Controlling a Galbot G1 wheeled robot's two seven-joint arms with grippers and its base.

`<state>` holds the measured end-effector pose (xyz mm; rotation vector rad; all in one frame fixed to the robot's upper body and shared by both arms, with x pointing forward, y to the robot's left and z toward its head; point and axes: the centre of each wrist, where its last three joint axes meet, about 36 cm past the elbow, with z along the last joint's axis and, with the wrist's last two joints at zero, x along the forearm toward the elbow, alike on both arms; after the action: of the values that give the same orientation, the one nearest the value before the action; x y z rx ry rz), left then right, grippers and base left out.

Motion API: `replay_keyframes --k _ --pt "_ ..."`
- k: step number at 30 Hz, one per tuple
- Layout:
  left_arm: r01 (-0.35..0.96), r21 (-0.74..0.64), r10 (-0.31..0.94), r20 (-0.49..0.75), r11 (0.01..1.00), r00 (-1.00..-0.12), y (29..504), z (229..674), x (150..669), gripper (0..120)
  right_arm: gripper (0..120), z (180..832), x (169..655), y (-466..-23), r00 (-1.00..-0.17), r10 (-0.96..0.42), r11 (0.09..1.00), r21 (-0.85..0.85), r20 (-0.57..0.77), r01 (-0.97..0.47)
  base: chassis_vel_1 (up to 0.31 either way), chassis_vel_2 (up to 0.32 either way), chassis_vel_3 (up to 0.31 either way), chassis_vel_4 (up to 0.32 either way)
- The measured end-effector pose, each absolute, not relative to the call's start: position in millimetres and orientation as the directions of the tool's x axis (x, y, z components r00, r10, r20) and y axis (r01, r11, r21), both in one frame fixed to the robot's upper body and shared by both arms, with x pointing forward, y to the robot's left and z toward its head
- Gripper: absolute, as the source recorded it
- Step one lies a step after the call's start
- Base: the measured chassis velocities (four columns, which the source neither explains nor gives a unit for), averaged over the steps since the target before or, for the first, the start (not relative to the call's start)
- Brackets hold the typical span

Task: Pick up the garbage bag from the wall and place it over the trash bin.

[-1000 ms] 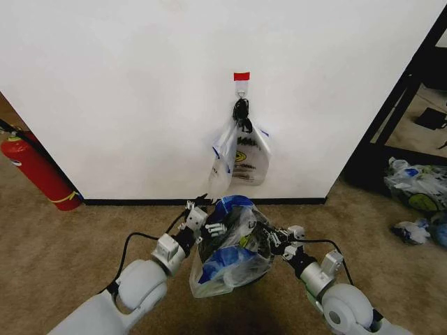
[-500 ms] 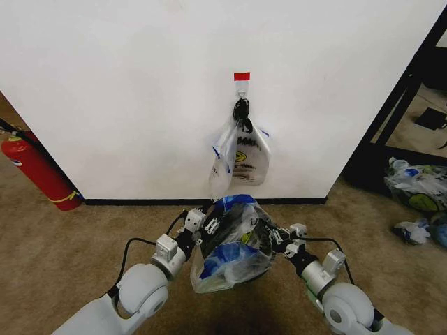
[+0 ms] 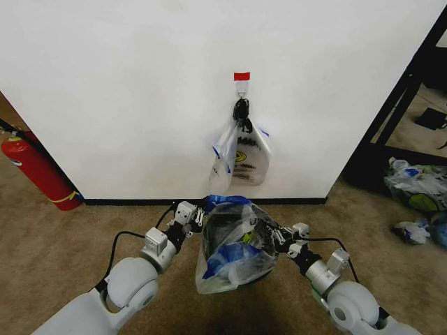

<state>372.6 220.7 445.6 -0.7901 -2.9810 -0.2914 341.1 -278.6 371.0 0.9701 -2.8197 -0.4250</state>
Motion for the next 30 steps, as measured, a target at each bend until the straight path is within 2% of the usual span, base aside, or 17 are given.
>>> replay_keyframes --k 1,7,10,20,22,24,30 --pt "0.495 0.170 0.487 0.090 0.852 -0.869 221 446 373 0 1 371 341 -279 -0.785 -0.619 0.754 0.305 0.030 -0.582 0.000 0.000 0.000 0.000" --pt "0.522 0.220 0.499 0.154 0.824 -0.853 239 444 382 0 1 354 360 -320 -0.647 -0.757 0.601 0.289 -0.097 -0.746 0.000 0.000 0.000 0.000" --pt "0.528 0.229 0.499 0.177 0.818 -0.849 243 440 381 0 1 350 362 -327 -0.639 -0.761 0.587 0.296 -0.117 -0.753 0.000 0.000 0.000 0.000" --pt "0.536 0.224 0.491 0.226 0.814 -0.841 245 424 379 0 1 342 357 -310 -0.709 -0.676 0.600 0.407 -0.201 -0.688 0.000 0.000 0.000 0.000" --pt "0.516 0.184 0.479 0.212 0.837 -0.852 244 419 380 0 1 339 353 -301 -0.737 -0.644 0.610 0.443 -0.205 -0.657 0.000 0.000 0.000 0.000" --pt "0.508 0.162 0.476 0.203 0.846 -0.856 243 417 380 3 1 338 352 -299 -0.745 -0.636 0.616 0.449 -0.202 -0.647 0.000 0.000 0.000 0.000" --pt "0.545 0.022 0.539 0.120 0.838 -0.834 244 415 381 26 1 327 342 -279 -0.811 -0.568 0.671 0.492 -0.141 -0.556 0.000 0.000 0.000 0.000"
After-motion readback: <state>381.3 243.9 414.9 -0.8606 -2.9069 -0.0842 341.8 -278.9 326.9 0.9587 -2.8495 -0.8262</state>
